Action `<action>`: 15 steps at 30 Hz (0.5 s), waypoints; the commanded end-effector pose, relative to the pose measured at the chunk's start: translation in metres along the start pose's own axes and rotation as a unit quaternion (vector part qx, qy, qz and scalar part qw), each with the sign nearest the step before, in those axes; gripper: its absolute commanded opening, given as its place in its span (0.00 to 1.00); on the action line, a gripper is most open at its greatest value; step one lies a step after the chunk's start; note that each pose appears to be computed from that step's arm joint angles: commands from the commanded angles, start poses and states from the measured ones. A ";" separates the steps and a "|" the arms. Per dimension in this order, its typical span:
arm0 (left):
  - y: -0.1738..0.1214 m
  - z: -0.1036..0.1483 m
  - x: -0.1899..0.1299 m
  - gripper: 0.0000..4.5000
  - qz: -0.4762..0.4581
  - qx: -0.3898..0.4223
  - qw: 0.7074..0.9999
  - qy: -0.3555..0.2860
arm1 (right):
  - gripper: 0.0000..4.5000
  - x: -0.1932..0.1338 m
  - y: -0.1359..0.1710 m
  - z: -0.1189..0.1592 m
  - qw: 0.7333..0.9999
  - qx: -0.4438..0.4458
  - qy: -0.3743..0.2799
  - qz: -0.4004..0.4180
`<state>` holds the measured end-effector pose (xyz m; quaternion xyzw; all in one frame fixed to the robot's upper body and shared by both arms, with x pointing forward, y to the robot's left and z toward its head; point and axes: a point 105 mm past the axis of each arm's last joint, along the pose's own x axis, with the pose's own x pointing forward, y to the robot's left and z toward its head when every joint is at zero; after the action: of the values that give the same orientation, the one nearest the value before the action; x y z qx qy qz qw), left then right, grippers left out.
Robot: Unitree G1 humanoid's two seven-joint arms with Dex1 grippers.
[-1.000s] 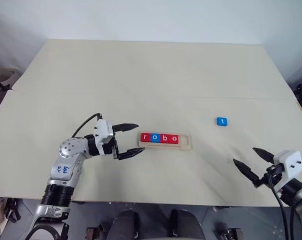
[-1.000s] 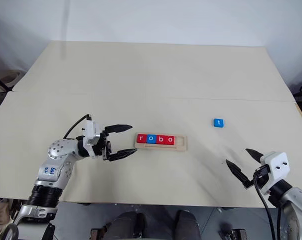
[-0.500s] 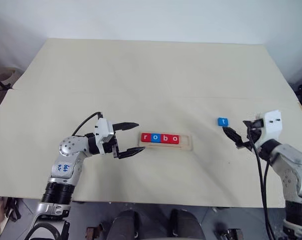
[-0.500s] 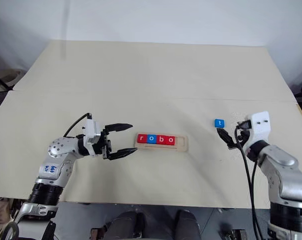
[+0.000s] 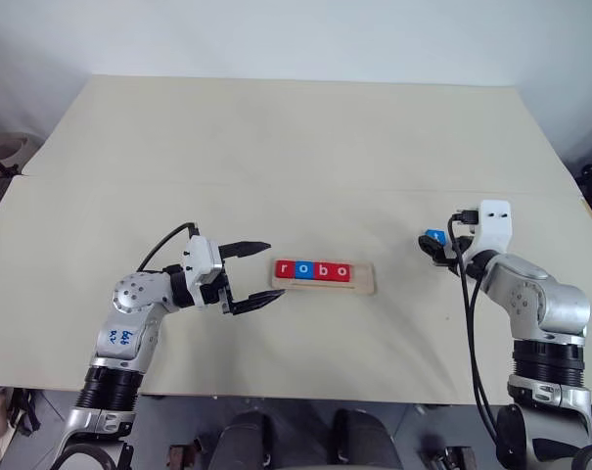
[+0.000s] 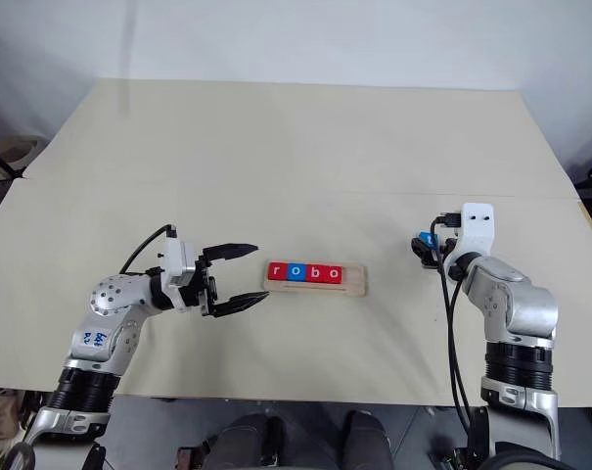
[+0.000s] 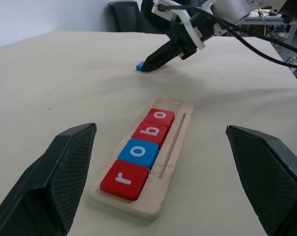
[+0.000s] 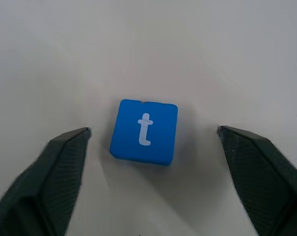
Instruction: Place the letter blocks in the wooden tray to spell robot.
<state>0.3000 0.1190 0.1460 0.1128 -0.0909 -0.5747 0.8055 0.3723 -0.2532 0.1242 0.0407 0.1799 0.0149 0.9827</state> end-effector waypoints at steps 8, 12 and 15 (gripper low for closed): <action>0.000 0.007 -0.002 1.00 0.002 0.012 1.000 -0.007 | 0.33 -0.004 0.008 0.002 1.000 -0.026 -0.007 -0.002; 0.000 0.007 0.000 1.00 -0.005 0.010 1.000 -0.007 | 0.33 -0.020 0.026 -0.001 0.999 -0.042 0.003 0.034; 0.001 0.007 0.001 1.00 -0.008 0.008 1.000 -0.006 | 0.33 -0.036 0.040 -0.012 0.997 -0.050 0.019 0.057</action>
<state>0.2996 0.1195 0.1441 0.1110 -0.0846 -0.5777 0.8042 0.3415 -0.2237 0.1199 0.0052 0.2047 0.0607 0.9769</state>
